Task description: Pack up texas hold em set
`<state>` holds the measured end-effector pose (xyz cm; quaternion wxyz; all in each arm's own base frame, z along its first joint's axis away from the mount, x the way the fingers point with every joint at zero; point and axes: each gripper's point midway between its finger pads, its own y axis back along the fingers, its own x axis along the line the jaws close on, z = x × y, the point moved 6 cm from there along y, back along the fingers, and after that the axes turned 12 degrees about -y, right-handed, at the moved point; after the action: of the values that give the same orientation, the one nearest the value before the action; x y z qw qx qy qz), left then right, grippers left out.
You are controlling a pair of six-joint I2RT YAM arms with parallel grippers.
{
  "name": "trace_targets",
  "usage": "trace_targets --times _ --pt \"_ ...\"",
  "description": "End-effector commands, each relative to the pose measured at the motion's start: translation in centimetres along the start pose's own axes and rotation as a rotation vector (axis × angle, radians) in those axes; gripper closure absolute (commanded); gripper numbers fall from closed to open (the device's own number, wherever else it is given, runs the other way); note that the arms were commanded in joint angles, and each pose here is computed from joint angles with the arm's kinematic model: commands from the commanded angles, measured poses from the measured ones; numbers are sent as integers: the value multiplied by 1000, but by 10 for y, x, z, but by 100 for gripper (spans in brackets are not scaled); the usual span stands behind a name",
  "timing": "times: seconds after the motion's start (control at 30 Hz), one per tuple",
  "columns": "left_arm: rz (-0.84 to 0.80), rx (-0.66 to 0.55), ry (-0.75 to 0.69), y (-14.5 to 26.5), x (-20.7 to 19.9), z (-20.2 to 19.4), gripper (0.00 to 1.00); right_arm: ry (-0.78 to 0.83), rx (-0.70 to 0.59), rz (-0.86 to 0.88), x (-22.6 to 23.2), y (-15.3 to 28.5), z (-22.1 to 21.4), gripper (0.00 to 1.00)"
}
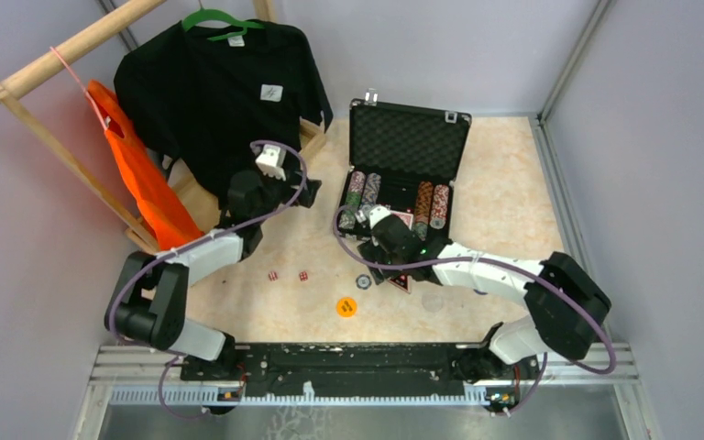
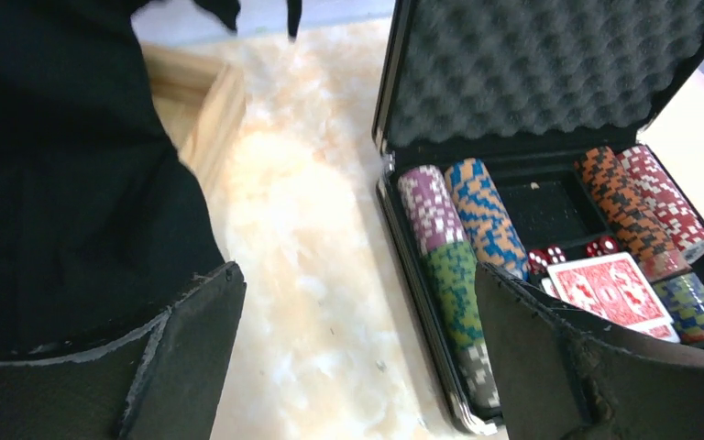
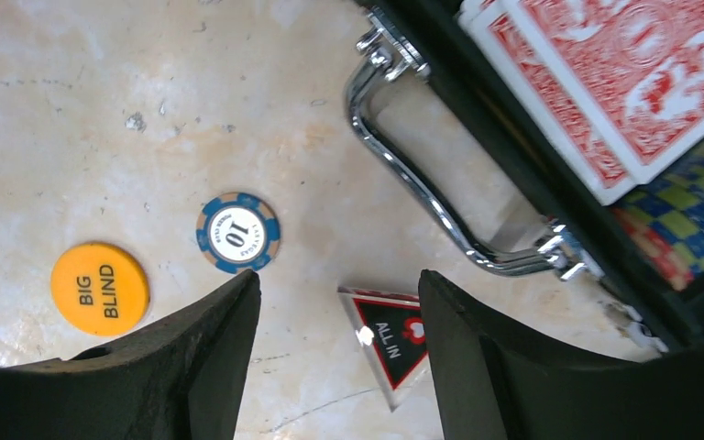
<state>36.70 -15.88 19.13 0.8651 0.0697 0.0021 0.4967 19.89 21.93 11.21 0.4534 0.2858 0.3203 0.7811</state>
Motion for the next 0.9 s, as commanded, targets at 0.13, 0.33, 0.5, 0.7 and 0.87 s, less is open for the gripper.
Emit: trace_targets --times 0.13,0.33,0.5,0.7,0.87 --pt "175 58 307 34 -2 -20 1 -17 -21 40 31 -14 3 35" --pt "253 45 322 62 0 -27 1 -7 7 40 43 -25 -5 31" --pt "254 76 332 60 0 -34 2 14 7 23 50 -30 -4 32" --pt "211 106 350 53 -6 -40 2 27 16 3 53 -37 -4 33" --pt "215 120 345 51 -5 -43 2 35 31 -5 53 -40 -7 33"
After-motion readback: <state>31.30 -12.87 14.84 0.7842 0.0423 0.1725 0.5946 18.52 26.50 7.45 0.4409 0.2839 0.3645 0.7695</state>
